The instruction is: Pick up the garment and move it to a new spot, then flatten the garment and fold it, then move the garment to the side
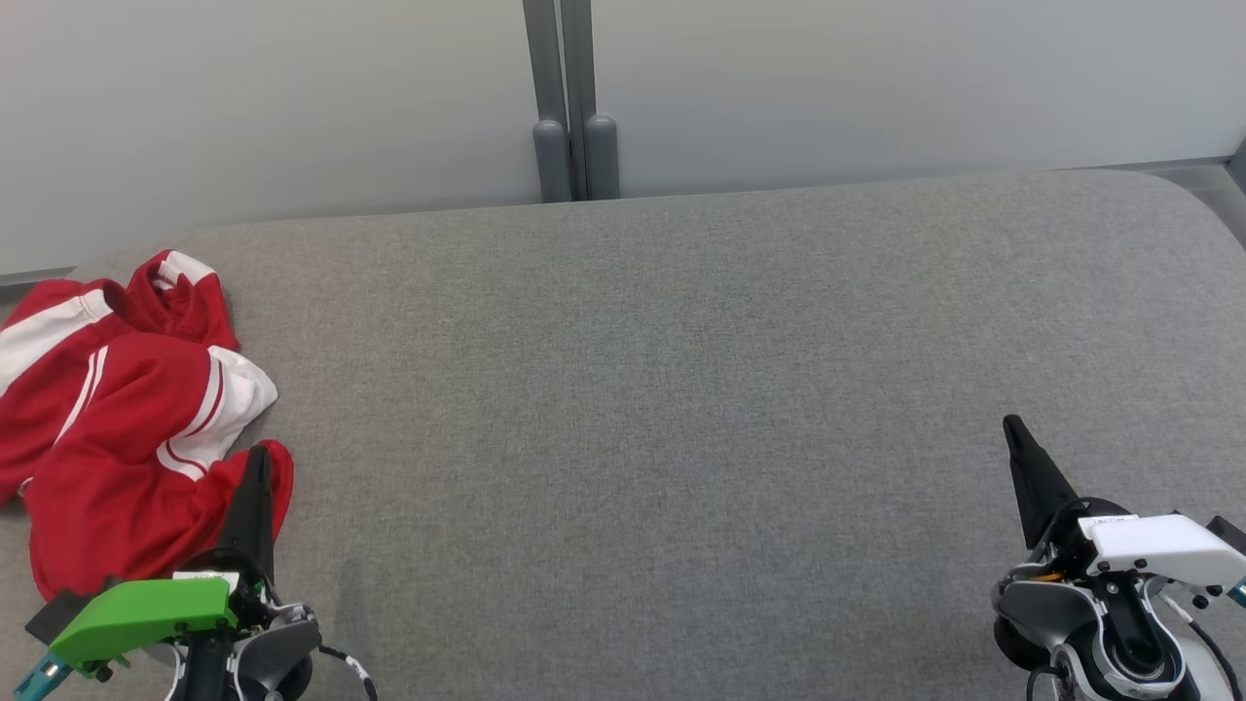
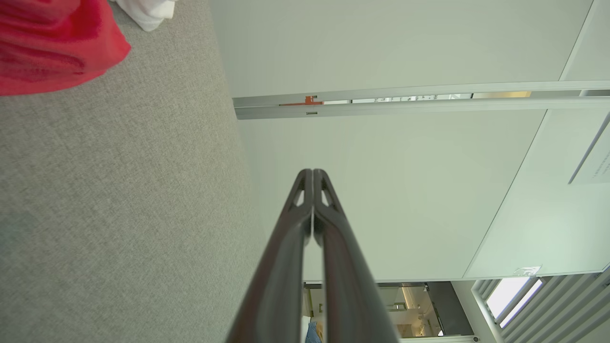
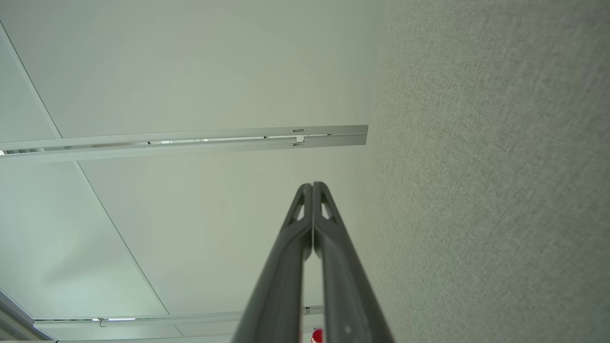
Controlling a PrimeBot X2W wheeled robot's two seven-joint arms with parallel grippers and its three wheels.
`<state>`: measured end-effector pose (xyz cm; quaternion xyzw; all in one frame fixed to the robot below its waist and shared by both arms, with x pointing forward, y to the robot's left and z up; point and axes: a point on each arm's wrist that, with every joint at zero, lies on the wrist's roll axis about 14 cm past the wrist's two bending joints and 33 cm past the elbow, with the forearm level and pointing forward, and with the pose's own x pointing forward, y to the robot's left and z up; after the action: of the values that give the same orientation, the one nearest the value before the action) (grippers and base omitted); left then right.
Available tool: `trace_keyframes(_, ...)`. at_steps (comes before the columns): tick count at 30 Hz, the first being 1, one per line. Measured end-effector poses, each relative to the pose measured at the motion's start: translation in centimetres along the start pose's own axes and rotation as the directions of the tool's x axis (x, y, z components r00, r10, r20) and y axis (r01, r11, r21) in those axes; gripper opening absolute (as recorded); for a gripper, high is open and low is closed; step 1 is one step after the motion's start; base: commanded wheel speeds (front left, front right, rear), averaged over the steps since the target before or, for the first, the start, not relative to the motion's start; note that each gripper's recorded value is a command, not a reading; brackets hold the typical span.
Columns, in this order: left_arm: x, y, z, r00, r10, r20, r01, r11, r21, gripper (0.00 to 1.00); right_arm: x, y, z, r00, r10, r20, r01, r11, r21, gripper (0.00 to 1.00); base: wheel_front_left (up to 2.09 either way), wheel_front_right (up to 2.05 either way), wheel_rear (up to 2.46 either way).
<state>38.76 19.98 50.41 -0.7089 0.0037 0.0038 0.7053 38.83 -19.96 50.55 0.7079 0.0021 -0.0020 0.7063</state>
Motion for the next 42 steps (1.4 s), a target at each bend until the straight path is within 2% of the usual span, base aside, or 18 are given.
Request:
trace_keyframes(3,0.0,0.0,0.0,1.0,0.0,0.0,0.0,1.0,0.0,0.0,0.0,0.0,0.0,1.0,0.0,0.0,0.0,1.0,0.0,0.0,0.0,0.0,0.0)
trace_keyframes(4,0.0,0.0,0.0,1.0,0.0,0.0,0.0,1.0,0.0,1.0,0.0,0.0,0.0,1.0,0.0,0.0,0.0,1.0,0.0,1.0,0.0,0.0,0.0)
trace_keyframes(5,-0.1,0.2,0.0,1.0,0.006,0.0,-0.006,1.0,-0.001,1.0,-0.1,-0.2,0.0,1.0,-0.005,0.0,0.005,1.0,0.001,1.0,0.0,0.0,0.0)
trace_keyframes(6,-0.2,0.7,-0.1,1.0,0.02,0.001,-0.02,1.0,-0.004,0.0,-0.2,-0.6,-0.1,1.0,-0.019,0.001,0.019,1.0,0.004,0.0,0.0,0.0,0.0)
trace_keyframes(7,-0.5,1.3,-0.1,0.999,0.04,0.001,-0.04,0.999,-0.007,1.0,-0.5,-1.2,-0.1,0.999,-0.036,0.001,0.036,0.999,0.007,1.0,0.0,0.0,0.0)
trace_keyframes(10,-0.9,2.0,-0.3,0.998,0.06,0.003,-0.06,0.998,-0.008,1.0,-0.8,-1.9,-0.3,0.999,-0.054,0.0,0.054,0.998,0.009,1.0,0.0,0.0,0.0)
trace_keyframes(16,-0.8,1.7,-0.5,0.999,0.049,0.012,-0.049,0.999,0.008,1.0,-0.6,-1.1,-0.7,1.0,-0.03,-0.003,0.03,1.0,-0.006,1.0,0.0,0.0,0.0)
trace_keyframes(29,-0.4,0.3,-0.8,1.0,0.013,0.023,-0.018,0.977,0.211,1.0,-0.2,0.9,-1.4,1.0,0.027,-0.013,-0.029,0.987,-0.159,1.0,0.0,0.0,0.0)
trace_keyframes(36,-0.3,-0.2,-1.5,1.0,0.0,0.007,-0.002,0.926,0.377,1.0,0.0,1.7,-2.1,0.998,0.053,-0.032,-0.06,0.962,-0.266,1.0,0.0,0.0,0.0)
trace_keyframes(42,-0.3,-0.5,-2.0,1.0,-0.002,0.002,0.001,0.869,0.495,1.0,0.3,2.1,-2.5,0.996,0.065,-0.053,-0.081,0.912,-0.402,1.0,0.0,0.0,0.0)
